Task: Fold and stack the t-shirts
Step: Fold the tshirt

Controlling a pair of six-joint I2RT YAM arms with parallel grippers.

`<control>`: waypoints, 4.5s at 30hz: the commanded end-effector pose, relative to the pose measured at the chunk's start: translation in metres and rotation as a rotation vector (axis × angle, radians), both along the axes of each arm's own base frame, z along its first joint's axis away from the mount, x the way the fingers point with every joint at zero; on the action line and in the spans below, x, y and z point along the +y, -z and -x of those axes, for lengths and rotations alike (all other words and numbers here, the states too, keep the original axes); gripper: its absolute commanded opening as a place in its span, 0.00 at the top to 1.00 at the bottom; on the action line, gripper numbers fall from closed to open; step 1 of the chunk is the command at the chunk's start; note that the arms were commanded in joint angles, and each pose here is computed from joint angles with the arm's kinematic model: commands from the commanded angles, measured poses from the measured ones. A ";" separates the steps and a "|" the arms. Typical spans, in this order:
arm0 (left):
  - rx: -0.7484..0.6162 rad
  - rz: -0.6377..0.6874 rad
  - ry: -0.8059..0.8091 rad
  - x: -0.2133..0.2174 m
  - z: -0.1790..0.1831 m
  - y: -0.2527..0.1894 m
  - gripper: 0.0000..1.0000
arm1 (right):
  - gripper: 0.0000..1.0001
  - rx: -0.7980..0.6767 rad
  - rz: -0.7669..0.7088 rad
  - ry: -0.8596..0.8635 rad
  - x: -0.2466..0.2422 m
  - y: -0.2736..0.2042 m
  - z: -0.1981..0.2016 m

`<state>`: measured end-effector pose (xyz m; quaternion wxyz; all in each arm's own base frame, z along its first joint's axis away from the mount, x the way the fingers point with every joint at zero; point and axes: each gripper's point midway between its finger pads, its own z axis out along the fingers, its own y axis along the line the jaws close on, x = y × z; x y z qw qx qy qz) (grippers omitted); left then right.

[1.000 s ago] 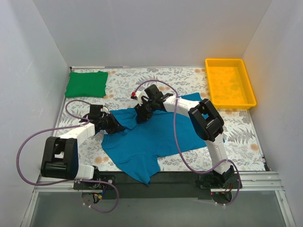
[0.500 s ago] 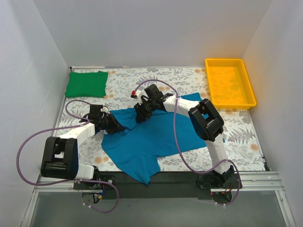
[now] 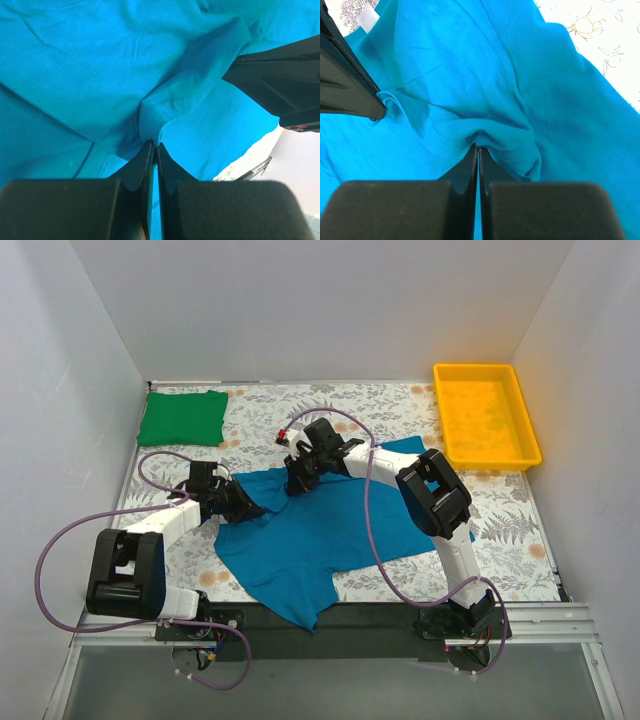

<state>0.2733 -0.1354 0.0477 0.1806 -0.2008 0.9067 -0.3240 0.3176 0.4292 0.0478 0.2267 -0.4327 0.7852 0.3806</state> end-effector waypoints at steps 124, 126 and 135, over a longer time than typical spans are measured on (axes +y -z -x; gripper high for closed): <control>-0.282 -0.186 -0.233 0.060 -0.026 -0.065 0.38 | 0.56 0.198 0.026 -0.240 -0.048 0.008 0.017; -0.276 -0.183 -0.231 0.060 -0.025 -0.064 0.38 | 0.65 0.206 0.021 -0.245 -0.047 0.008 0.020; -0.279 -0.184 -0.230 0.060 -0.024 -0.064 0.39 | 0.99 0.227 0.014 -0.246 -0.056 -0.003 0.034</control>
